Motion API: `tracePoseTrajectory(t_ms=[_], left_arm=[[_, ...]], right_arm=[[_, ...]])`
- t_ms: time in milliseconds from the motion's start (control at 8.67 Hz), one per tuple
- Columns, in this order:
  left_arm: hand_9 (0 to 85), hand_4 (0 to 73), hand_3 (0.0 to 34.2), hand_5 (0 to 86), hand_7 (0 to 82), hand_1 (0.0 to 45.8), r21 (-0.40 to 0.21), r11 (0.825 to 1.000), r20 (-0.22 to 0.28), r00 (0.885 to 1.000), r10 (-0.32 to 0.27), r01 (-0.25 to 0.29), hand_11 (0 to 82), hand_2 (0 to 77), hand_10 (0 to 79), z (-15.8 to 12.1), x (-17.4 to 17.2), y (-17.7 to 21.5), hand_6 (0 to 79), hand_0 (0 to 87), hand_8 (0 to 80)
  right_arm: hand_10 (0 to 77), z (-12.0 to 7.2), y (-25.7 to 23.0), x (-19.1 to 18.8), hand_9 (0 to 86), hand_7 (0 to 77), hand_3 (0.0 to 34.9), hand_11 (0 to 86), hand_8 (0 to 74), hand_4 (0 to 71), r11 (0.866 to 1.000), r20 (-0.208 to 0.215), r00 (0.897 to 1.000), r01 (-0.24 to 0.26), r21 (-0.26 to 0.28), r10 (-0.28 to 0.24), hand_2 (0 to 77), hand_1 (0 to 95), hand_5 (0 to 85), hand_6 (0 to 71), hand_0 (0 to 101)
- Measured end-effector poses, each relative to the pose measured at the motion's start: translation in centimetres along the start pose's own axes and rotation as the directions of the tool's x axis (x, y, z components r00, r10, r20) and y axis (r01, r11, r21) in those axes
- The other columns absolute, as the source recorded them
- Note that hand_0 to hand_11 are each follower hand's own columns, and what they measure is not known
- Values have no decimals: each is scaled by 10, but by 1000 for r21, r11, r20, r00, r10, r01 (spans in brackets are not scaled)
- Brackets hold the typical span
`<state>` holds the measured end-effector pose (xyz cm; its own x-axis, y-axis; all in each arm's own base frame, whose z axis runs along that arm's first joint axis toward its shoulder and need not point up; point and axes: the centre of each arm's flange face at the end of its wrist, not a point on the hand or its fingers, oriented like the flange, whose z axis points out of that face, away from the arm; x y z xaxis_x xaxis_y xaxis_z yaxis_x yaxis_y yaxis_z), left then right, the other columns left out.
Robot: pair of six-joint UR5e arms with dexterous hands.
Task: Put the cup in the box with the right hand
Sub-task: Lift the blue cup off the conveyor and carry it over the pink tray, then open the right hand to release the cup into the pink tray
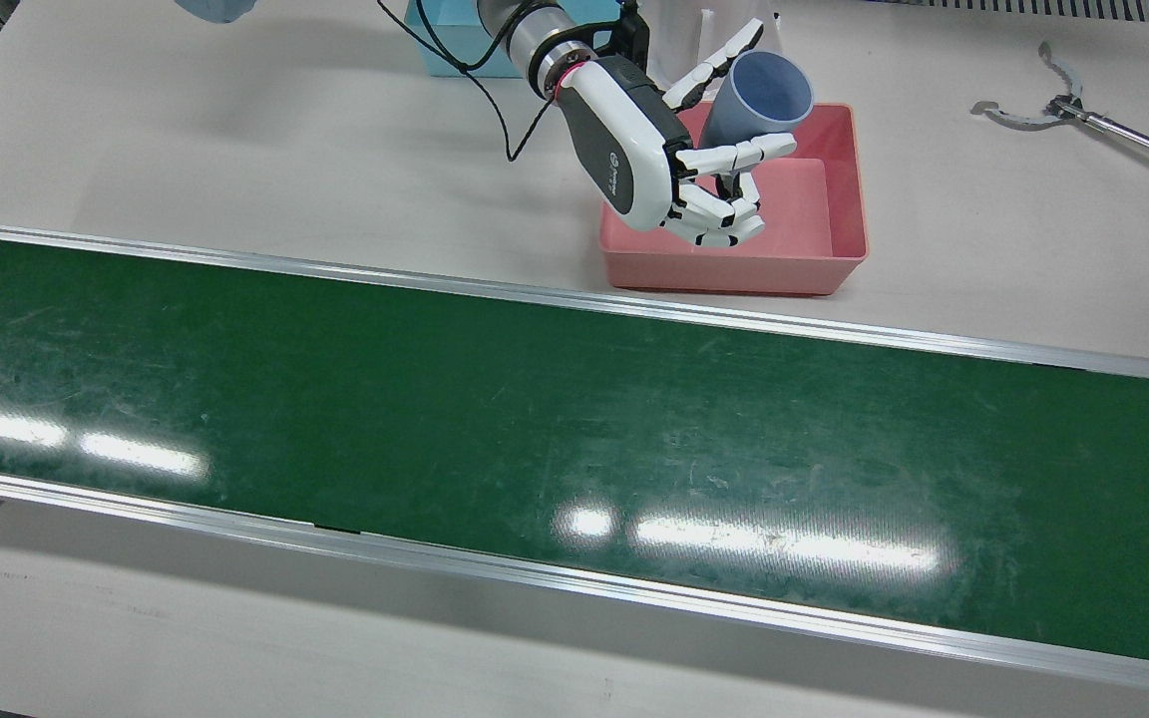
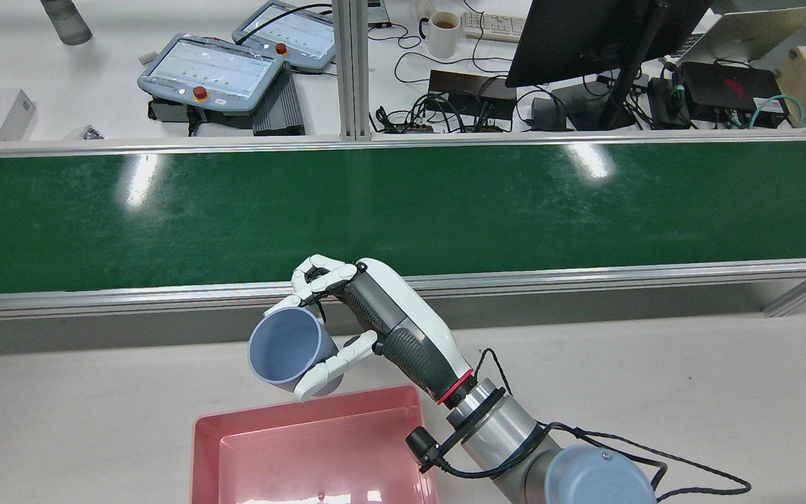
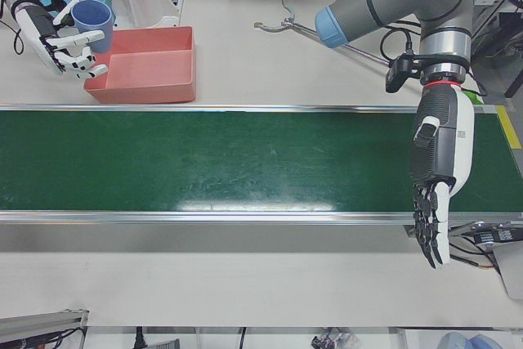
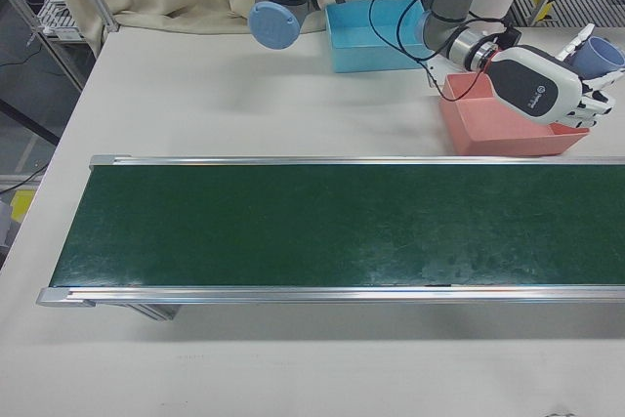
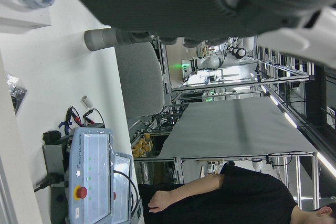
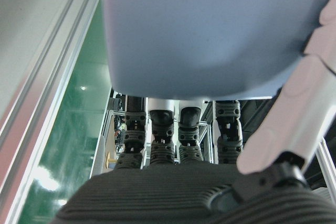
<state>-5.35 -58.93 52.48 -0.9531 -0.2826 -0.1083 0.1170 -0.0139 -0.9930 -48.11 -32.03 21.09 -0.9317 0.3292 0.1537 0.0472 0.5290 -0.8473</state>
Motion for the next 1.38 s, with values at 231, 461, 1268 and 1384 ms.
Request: tracePoseTrajectory(t_ms=[231,461,1268,1384], left_arm=[[5,0,0,0,0,5,0,1000,0,1000,0,0,0,5,0,0,0,0,0,0,0],[5,0,0,0,0,5,0,1000,0,1000,0,0,0,5,0,0,0,0,0,0,0],[5,0,0,0,0,5,0,1000,0,1000,0,0,0,5,0,0,0,0,0,0,0],[5,0,0,0,0,5,0,1000,0,1000,0,0,0,5,0,0,0,0,0,0,0]], right_arm=[[213,-24,9,16,682,698,0,360,425,502,999,-13,999,-45,24,45,38,65,98,295,501],[191,-64,16,37,545,698,0,295,300,453,991,0,995,-100,87,101,38,65,120,240,498],[5,-86,18,50,5,60,82,16,5,213,983,15,988,-155,96,155,5,104,44,11,558],[5,-85,21,46,5,71,179,16,5,191,982,21,987,-164,92,162,5,109,44,5,546]])
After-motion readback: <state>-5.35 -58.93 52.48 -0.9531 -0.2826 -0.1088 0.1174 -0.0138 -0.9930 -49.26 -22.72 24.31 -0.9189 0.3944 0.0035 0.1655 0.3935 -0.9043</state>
